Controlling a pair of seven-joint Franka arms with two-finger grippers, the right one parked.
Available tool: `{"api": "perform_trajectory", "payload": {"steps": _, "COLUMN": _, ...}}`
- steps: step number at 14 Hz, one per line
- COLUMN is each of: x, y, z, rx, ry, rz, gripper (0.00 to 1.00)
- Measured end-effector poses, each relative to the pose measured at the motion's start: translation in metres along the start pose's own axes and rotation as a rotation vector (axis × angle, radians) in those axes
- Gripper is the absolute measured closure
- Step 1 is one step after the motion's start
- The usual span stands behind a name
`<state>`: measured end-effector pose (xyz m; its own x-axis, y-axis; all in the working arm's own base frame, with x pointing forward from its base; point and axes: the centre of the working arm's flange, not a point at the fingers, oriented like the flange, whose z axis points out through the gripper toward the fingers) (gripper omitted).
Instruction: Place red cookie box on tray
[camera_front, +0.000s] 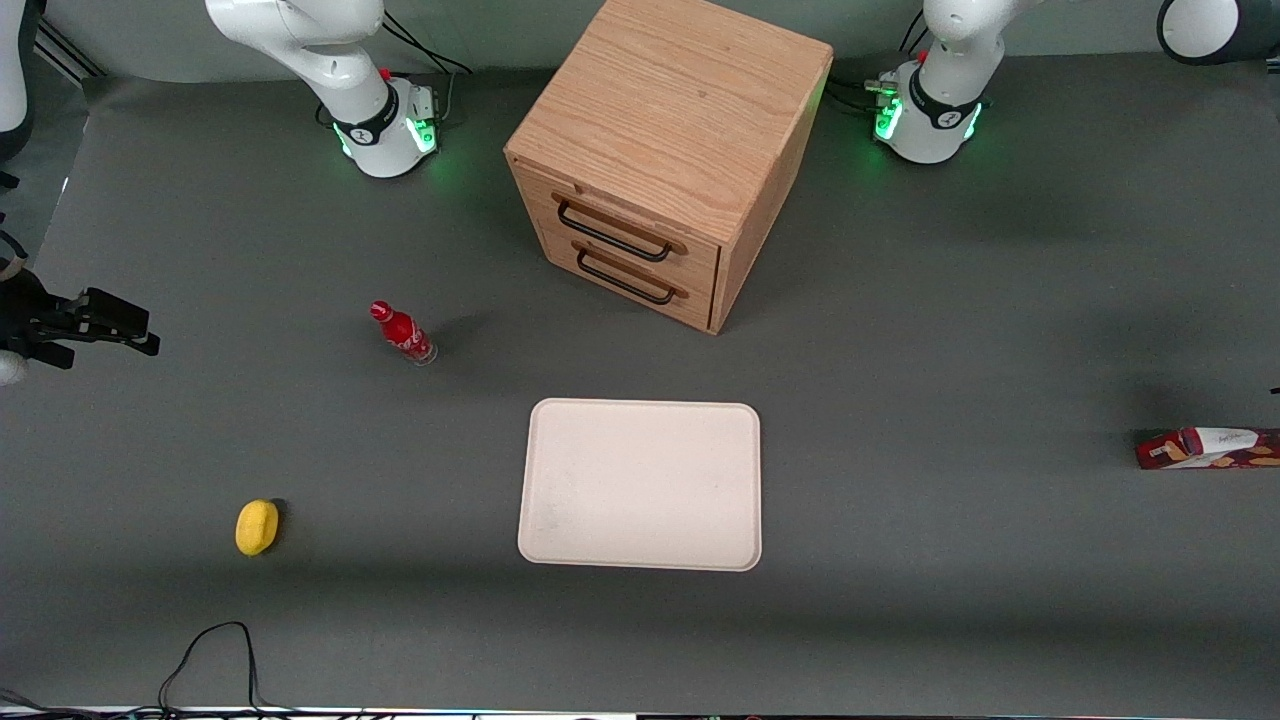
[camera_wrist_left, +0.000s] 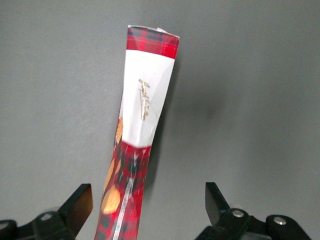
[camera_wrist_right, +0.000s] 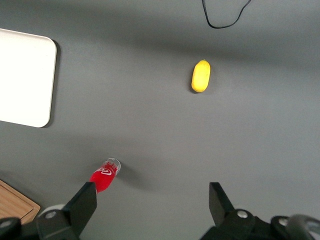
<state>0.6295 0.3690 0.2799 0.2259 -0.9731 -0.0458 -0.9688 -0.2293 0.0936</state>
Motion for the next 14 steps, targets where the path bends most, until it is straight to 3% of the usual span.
{"api": "perform_trajectory", "payload": {"steps": 8, "x": 0.015, "y": -0.004, "z": 0.039, "rx": 0.054, "ry": 0.014, "rz": 0.05, "gripper": 0.02}}
{"api": "perform_trajectory", "payload": {"steps": 12, "x": 0.017, "y": -0.005, "z": 0.042, "rx": 0.06, "ry": 0.015, "rz": 0.054, "gripper": 0.04}}
{"api": "perform_trajectory", "payload": {"steps": 14, "x": 0.017, "y": -0.006, "z": 0.041, "rx": 0.062, "ry": 0.017, "rz": 0.082, "gripper": 0.19}}
